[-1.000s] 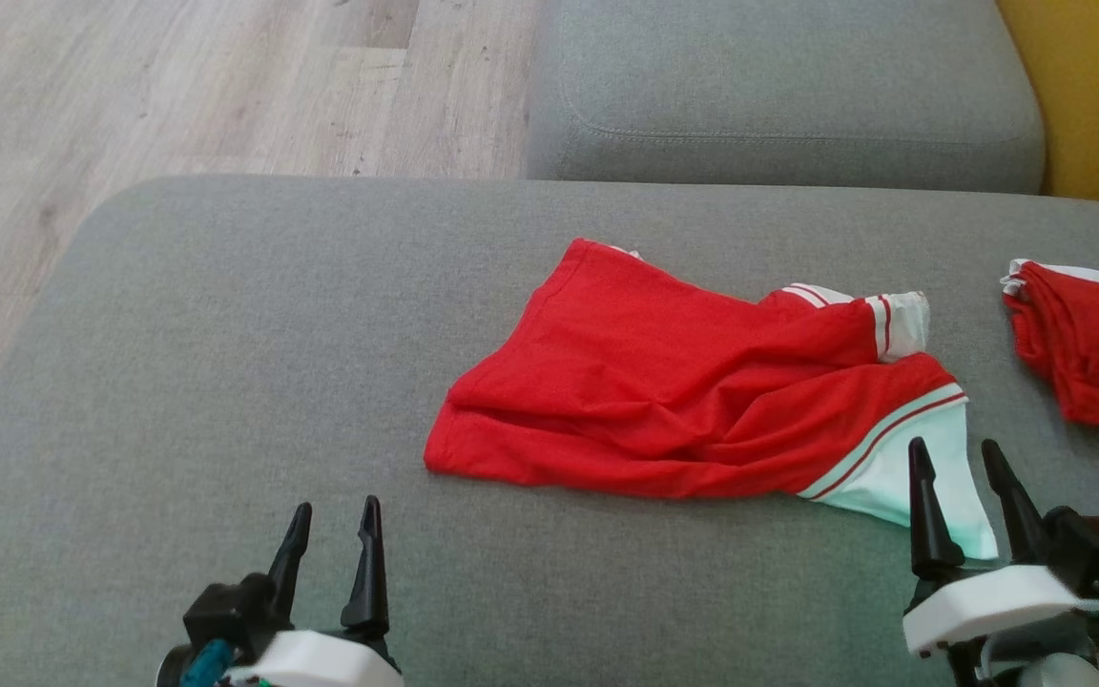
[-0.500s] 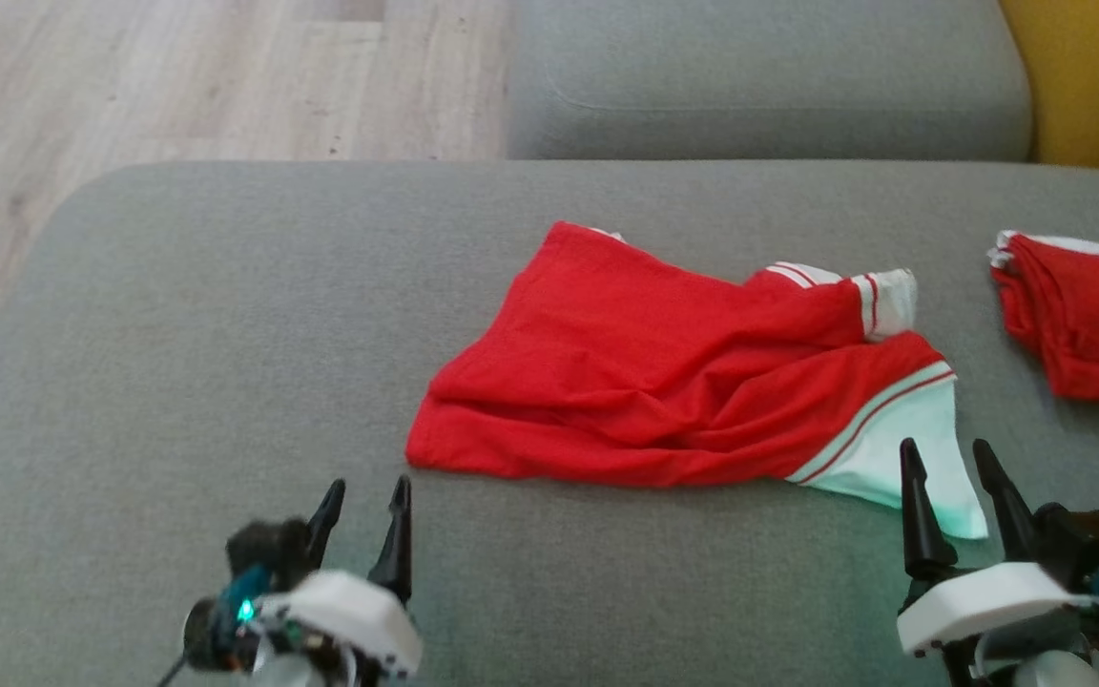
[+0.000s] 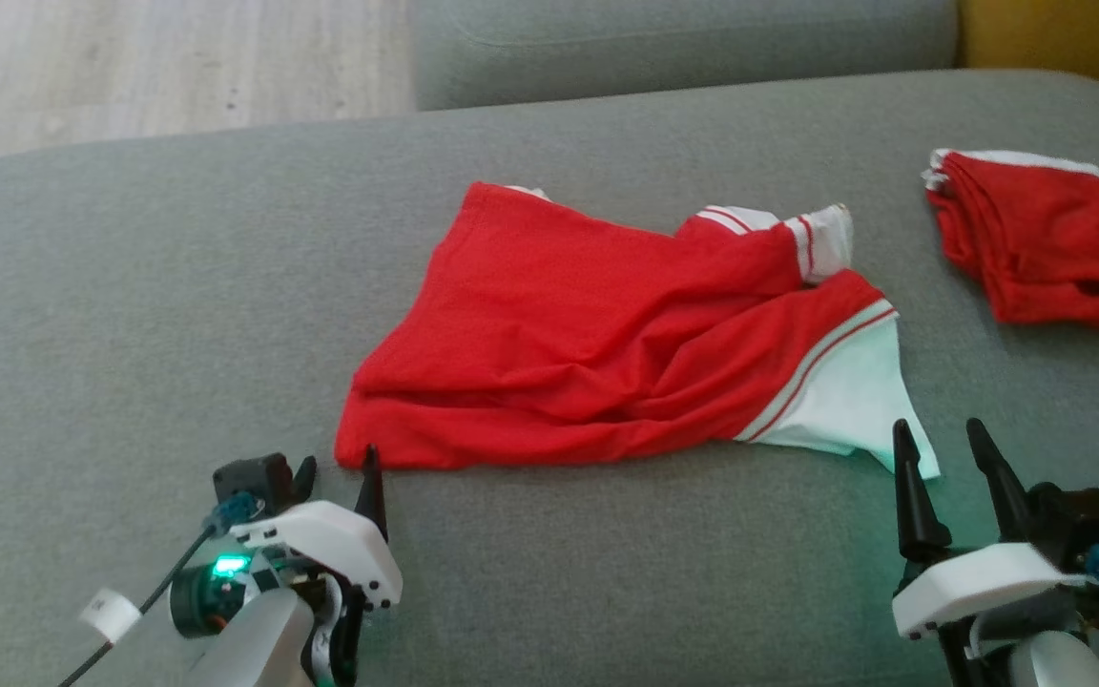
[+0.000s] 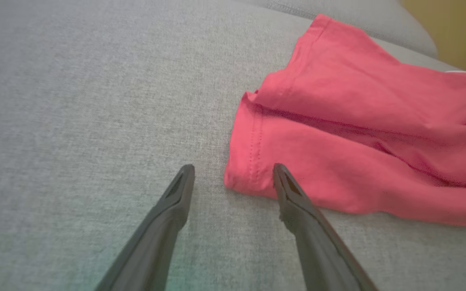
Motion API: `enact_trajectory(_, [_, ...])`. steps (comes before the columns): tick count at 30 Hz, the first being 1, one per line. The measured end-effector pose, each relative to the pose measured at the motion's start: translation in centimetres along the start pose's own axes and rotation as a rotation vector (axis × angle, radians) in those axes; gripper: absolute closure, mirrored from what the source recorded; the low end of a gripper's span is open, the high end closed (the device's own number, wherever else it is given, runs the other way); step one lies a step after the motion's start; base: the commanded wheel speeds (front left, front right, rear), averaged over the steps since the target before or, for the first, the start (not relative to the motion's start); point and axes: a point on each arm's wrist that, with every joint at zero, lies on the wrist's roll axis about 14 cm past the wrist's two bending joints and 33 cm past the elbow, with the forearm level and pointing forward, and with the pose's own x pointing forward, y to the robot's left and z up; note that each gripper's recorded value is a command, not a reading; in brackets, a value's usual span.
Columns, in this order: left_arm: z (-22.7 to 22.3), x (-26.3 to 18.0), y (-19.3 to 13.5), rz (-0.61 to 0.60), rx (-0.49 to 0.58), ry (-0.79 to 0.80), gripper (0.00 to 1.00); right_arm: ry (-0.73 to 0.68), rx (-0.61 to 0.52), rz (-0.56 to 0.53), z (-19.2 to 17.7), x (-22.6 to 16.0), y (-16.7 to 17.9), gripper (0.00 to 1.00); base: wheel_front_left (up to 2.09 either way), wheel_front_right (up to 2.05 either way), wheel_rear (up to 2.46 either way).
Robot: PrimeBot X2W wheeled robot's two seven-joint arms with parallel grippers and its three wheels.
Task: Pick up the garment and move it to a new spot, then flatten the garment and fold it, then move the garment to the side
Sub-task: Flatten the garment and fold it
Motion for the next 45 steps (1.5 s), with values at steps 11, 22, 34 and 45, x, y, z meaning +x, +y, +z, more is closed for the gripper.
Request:
enact_trajectory(11, [-0.8, 1.4, -0.7, -0.017, 0.023, 0.043, 0.56, 0.061, -0.013, -0.069, -1.5, -0.7, -2.3, 0.0, 0.0, 0.0, 0.0])
enact_trajectory(22, [-0.8, 2.0, -1.2, -0.038, 0.006, 0.021, 1.0, 0.202, -0.028, -0.137, -4.8, 0.5, -4.6, 0.0, 0.0, 0.0, 0.0])
enact_trajectory(34, [0.4, 2.2, -0.7, -0.035, -0.01, -0.049, 1.0, 0.348, -0.035, -0.058, -8.1, 2.9, -2.1, 0.0, 0.0, 0.0, 0.0])
enact_trajectory(45, [2.9, 1.8, -1.5, -0.061, -0.013, -0.144, 1.0, 0.369, -0.048, 0.002, -7.7, 4.3, -0.3, 1.0, 0.0, 0.0, 0.0])
